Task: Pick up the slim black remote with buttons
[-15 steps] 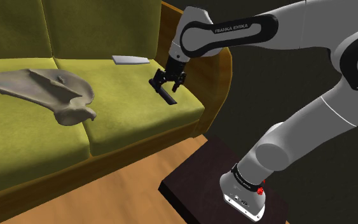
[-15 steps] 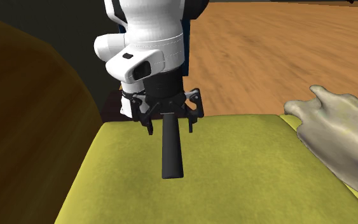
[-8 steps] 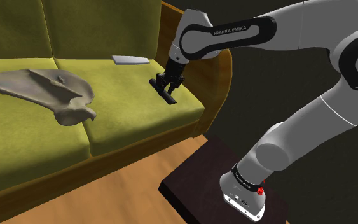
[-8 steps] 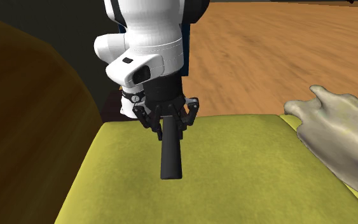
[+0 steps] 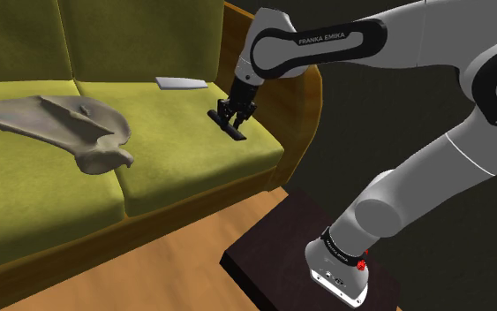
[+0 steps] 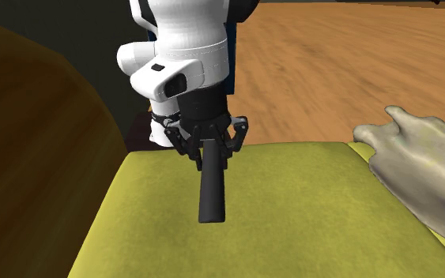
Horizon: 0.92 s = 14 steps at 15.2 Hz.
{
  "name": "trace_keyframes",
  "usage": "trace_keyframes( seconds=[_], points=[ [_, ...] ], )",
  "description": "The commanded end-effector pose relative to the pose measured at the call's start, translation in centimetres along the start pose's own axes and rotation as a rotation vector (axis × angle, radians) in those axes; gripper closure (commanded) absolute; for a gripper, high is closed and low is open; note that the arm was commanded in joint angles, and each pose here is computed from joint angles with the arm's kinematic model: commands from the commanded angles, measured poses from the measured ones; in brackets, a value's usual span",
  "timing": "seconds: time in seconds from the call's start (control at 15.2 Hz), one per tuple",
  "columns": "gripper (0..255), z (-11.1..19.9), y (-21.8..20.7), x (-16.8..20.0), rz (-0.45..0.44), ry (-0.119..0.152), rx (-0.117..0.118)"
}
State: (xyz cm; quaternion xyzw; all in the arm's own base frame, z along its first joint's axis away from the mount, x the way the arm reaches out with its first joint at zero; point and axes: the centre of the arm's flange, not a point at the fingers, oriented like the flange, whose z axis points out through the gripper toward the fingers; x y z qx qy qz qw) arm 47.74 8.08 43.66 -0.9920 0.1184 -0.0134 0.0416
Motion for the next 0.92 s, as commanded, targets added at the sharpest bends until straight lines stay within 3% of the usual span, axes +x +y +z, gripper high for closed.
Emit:
trace_keyframes(
  seconds=[0.0,0.86],
  points=[
    [255,-1.0,0.0,0.0,0.0,-0.001,0.0],
    [255,-6.9,-0.5,0.1,0.0,-0.001,0.0]
  ],
)
